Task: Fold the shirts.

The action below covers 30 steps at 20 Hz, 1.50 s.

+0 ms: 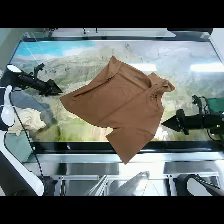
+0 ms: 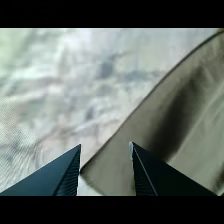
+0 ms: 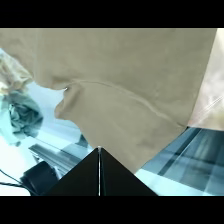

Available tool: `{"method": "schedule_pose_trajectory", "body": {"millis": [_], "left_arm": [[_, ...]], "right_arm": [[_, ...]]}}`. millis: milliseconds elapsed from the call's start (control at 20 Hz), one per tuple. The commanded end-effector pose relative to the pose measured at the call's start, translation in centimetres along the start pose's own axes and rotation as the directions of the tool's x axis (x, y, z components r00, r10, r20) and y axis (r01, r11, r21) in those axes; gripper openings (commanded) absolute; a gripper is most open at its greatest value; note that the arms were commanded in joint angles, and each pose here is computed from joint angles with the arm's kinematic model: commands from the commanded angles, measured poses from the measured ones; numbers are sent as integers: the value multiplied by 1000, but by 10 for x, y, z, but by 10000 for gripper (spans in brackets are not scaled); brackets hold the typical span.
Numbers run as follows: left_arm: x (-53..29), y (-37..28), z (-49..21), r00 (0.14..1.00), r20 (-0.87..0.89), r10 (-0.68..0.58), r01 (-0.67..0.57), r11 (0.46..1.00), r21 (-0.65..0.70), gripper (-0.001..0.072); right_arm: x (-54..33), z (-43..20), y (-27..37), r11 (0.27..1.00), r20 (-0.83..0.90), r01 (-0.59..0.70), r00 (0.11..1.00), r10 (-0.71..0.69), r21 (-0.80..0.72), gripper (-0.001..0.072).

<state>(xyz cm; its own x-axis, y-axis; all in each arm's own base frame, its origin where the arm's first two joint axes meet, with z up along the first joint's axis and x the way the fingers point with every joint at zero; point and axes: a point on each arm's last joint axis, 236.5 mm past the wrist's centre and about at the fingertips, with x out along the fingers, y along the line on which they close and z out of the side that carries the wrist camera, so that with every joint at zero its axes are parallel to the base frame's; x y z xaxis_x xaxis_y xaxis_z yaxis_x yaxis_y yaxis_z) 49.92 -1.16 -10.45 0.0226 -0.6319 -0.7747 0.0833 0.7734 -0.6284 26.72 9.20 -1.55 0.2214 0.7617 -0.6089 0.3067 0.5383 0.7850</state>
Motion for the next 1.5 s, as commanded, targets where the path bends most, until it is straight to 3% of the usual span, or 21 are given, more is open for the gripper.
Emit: {"method": "schedule_pose_trajectory", "body": {"millis": [0, 50, 100, 150, 350, 450, 500, 600, 650, 700, 800, 950, 1000, 1250, 1450], "left_arm": [[9, -13, -21, 994, -108, -28, 32, 999, 40, 343], [7, -17, -28, 990, -137, -41, 46, 998, 38, 343], [4, -18, -35, 987, -153, -49, 55, 998, 31, 343], [2, -19, -42, 984, -171, -60, 63, 998, 18, 343], [-1, -10, -48, 983, -167, -72, 71, 997, -14, 338], [3, -9, -42, 988, -142, -68, 69, 998, 7, 103], [5, -11, -43, 987, -149, -65, 70, 997, 31, 106], [8, -14, -42, 986, -153, -63, 71, 996, 49, 357], [9, -14, -41, 987, -151, -63, 71, 996, 52, 370], [11, -16, -41, 986, -155, -62, 72, 996, 57, 345], [12, -16, -39, 987, -147, -58, 75, 991, 111, 221], [14, -10, -27, 995, -94, -35, 46, 991, 122, 157], [14, -9, -23, 996, -80, -28, 38, 992, 123, 39], [14, -7, -21, 997, -70, -23, 31, 992, 123, 25], [14, -8, -21, 997, -72, -24, 33, 992, 122, 25]], "right_arm": [[2, -3, 3, 999, -6, -23, 1000, 23, 21, 26], [2, -5, 4, 1000, -15, -26, 1000, 26, 13, 83], [2, -7, 4, 1000, -23, -29, 999, 29, -4, 250], [2, -8, 4, 999, -25, -30, 999, 29, -19, 329], [10, 0, -18, 996, 17, 65, 998, -64, -55, 329], [20, -3, -33, 995, 26, 103, 994, -103, -13, 329], [23, -5, -38, 994, 29, 111, 993, -111, 1, 338], [28, -13, -46, 993, 18, 116, 993, -117, 25, 342], [31, -18, -50, 992, 5, 117, 993, -117, 38, 342], [33, -25, -54, 992, -10, 118, 993, -117, 52, 342], [39, -36, -63, 989, -31, 124, 992, -121, 81, 341], [45, -39, -71, 985, -15, 124, 992, -123, 117, 342], [45, -35, -73, 985, 2, 127, 992, -128, 120, 342], [45, -8, -85, 974, 116, 173, 975, -190, 147, 341], [79, -11, -74, 974, 100, 167, 978, -183, 155, 341]]}}
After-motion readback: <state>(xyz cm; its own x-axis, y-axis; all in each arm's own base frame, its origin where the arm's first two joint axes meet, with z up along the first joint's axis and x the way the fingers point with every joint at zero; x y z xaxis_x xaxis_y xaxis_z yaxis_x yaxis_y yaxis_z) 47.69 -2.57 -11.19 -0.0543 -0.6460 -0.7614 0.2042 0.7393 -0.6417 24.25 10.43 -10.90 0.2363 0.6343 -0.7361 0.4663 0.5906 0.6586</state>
